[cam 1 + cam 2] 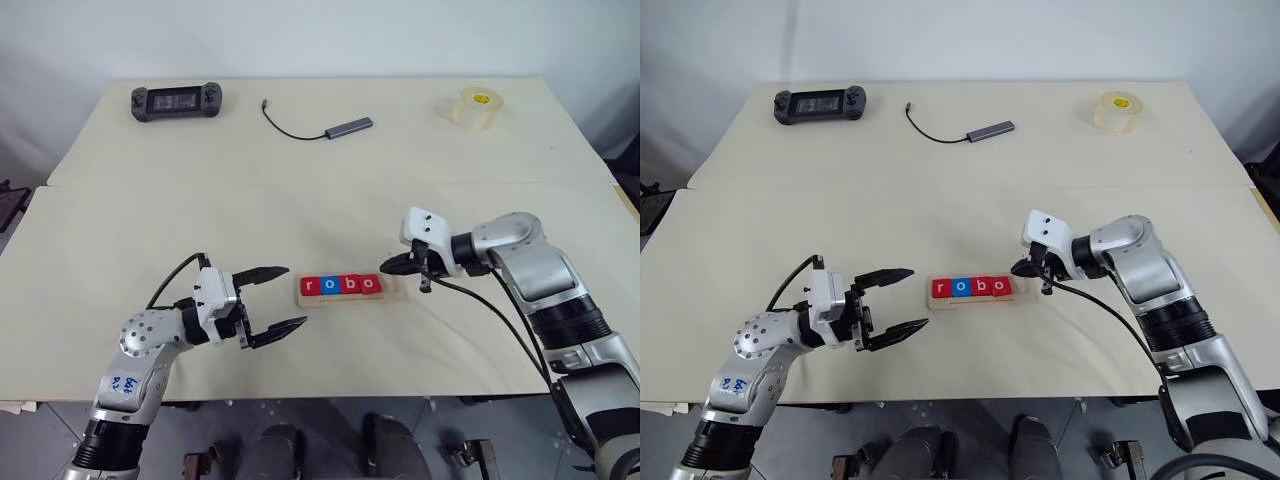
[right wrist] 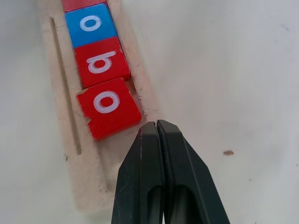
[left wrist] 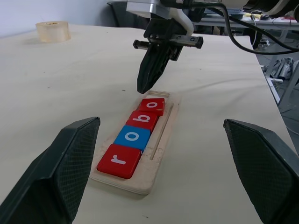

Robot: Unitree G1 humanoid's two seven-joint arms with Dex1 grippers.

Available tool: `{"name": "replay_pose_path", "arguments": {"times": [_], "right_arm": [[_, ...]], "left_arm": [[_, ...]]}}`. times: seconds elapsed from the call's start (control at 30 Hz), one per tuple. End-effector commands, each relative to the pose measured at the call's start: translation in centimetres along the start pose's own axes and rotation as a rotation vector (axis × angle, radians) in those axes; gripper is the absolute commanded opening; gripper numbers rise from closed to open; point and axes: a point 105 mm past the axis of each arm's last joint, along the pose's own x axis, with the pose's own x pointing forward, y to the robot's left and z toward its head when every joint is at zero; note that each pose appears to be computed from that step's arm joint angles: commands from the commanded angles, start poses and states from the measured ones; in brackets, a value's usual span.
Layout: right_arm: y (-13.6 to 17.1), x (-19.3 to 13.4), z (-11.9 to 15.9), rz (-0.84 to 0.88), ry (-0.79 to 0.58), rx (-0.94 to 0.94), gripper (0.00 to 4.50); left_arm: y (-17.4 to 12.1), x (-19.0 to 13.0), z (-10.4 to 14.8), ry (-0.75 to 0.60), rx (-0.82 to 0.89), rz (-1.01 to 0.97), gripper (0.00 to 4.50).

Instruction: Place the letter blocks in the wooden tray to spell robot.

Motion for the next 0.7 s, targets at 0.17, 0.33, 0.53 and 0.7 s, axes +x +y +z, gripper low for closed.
{"name": "replay_pose_path", "arguments": {"times": [0.17, 0.33, 0.53, 0.7], "right_arm": [[2.3, -0.5, 0.7, 0.092, -0.004, 0.02, 0.04], [2.1, 0.7, 0.4, 0.079, -0.004, 0.039, 0.04], [1.6, 1.3, 0.3, 0.043, -0.016, 0.054, 0.04], [1.5, 0.3, 0.7, 0.022, -0.062, 0.042, 0.04]], "left_arm": [[0.2, 0.3, 0.7, -0.017, 0.031, -0.019, 4.5], [0.3, 0.3, 0.8, -0.017, 0.035, -0.02, 4.5], [0.3, 0.2, 0.7, -0.015, 0.035, -0.017, 4.5], [0.1, 0.3, 0.7, -0.015, 0.031, -0.02, 4.5]]}}
